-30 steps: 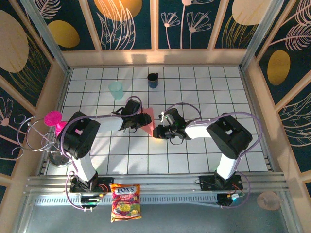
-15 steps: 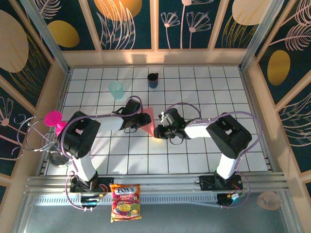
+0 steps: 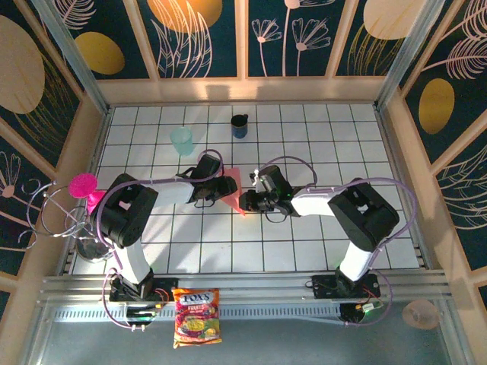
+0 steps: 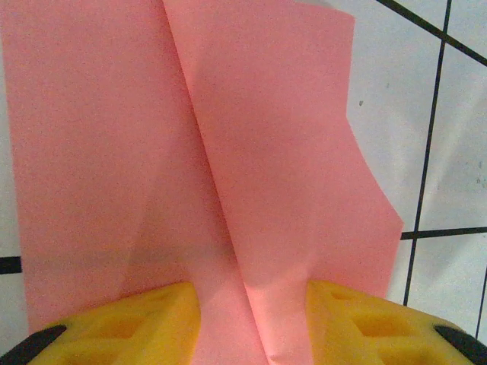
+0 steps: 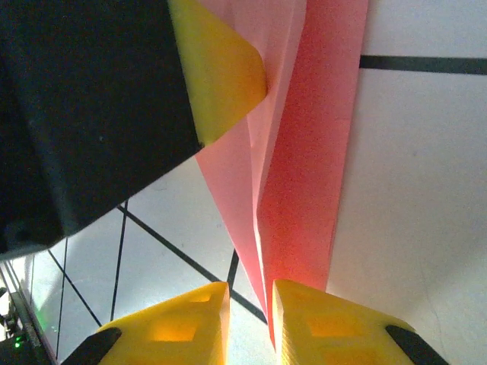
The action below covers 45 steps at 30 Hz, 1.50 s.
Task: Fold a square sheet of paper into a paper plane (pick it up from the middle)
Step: Fourth fold the wing at the center of the table.
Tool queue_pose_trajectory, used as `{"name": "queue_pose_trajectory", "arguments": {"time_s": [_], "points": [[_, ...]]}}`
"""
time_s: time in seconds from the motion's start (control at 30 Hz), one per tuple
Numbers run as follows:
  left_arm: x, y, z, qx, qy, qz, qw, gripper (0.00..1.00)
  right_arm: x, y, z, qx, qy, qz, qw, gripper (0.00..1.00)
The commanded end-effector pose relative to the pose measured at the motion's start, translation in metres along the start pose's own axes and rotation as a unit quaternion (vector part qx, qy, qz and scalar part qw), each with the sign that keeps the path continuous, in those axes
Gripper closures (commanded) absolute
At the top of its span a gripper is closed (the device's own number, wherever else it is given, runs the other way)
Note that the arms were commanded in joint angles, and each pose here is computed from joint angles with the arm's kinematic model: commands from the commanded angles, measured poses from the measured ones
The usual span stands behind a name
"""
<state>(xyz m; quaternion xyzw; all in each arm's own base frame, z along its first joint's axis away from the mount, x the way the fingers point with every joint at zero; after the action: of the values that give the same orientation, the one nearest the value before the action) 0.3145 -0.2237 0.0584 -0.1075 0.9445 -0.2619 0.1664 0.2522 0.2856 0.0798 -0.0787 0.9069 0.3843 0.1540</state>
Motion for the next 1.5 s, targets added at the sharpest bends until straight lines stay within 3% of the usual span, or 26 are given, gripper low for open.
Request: {"name": "queue_pose_trajectory", "arguments": {"time_s": [0.0, 0.5, 0.87, 1.07, 1.27, 1.47], "points": [[0.061, 0.103, 0.019, -0.213, 0.103, -0.022, 0.971, 0.55, -0.011, 0.003, 0.007, -0.002, -0.01, -0.003, 1.0, 0.77], [0.06, 0.1, 0.018, -0.206, 0.104, -0.024, 0.973, 0.56, -0.011, -0.004, 0.019, -0.001, 0.004, -0.01, 1.0, 0.78], [0.054, 0.088, 0.013, -0.186, 0.098, -0.023, 0.977, 0.56, -0.001, -0.013, 0.02, -0.024, 0.023, -0.001, 0.999, 0.89], [0.017, 0.036, -0.013, -0.108, 0.041, 0.006, 0.993, 0.55, 0.008, -0.015, 0.017, -0.052, 0.042, 0.012, 0.998, 0.94], [-0.024, -0.025, -0.065, -0.007, -0.055, 0.042, 0.998, 0.52, 0.017, -0.016, 0.012, -0.074, 0.059, 0.022, 0.995, 0.95], [-0.011, -0.039, -0.07, 0.096, -0.041, 0.04, 0.994, 0.56, 0.024, -0.02, 0.01, -0.075, 0.067, 0.032, 0.994, 0.95]]}}
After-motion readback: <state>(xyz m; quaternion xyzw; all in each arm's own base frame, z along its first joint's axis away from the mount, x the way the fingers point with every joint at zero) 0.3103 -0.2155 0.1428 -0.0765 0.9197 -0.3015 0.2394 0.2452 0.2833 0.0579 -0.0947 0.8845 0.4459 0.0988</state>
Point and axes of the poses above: each hand's point on the last joint's axis, 136 mm out from that joint toward the fingers, its own z axis out along the fingers, its own y axis along the line the jaws close on, x = y × z, the point moved 6 cm from there along -z, back along the fingers, and after that the axes turned 1 degree about z, right-handed, at the moved point
